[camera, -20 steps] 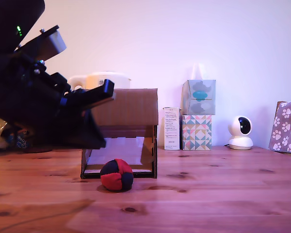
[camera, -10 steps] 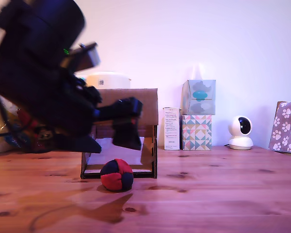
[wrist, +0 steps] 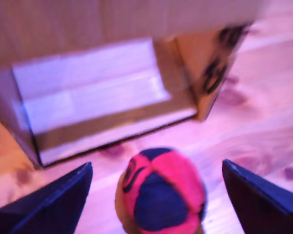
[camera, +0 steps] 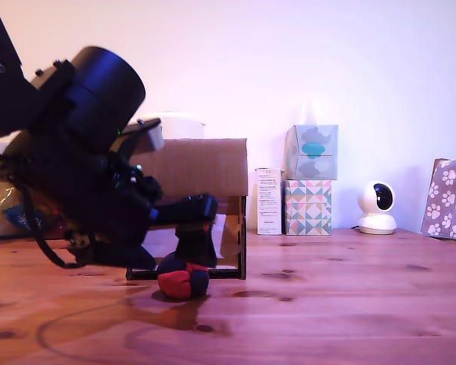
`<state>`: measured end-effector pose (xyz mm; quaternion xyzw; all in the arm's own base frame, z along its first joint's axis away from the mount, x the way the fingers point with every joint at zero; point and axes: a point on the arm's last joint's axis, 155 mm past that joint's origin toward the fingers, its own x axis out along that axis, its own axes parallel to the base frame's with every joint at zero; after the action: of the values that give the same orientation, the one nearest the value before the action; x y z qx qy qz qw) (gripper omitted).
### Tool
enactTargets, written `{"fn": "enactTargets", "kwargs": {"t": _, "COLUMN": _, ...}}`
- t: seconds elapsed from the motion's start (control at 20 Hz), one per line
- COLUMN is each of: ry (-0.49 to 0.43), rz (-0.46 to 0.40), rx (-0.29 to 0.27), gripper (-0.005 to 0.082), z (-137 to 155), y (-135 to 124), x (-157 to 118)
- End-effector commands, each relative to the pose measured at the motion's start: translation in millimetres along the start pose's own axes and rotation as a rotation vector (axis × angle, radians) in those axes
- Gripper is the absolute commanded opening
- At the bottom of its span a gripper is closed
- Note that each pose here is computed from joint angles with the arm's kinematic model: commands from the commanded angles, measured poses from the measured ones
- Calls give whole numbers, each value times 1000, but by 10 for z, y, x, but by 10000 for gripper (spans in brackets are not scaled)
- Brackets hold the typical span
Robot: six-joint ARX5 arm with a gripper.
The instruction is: Drop the footbag into the cardboard dice tower
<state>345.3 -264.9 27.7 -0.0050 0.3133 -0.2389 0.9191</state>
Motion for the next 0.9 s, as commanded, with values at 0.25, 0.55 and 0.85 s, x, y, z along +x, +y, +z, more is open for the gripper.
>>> {"fn": "enactTargets", "kwargs": {"t": 0.25, "ry": 28, "rz": -9, "rx": 6, "gripper": 513, "z": -52, "y": 50, "x": 142}}
{"fn": "enactTargets", "kwargs": {"t": 0.55, "ry": 84, "rz": -21, "rx": 8, "gripper": 175, "z": -136, "y": 8, "x": 125}}
{"fn": "enactTargets", "kwargs": {"t": 0.85, "ry": 88, "rz": -64, "rx": 15, "gripper": 175, "z": 92, "y": -141, "x": -260}}
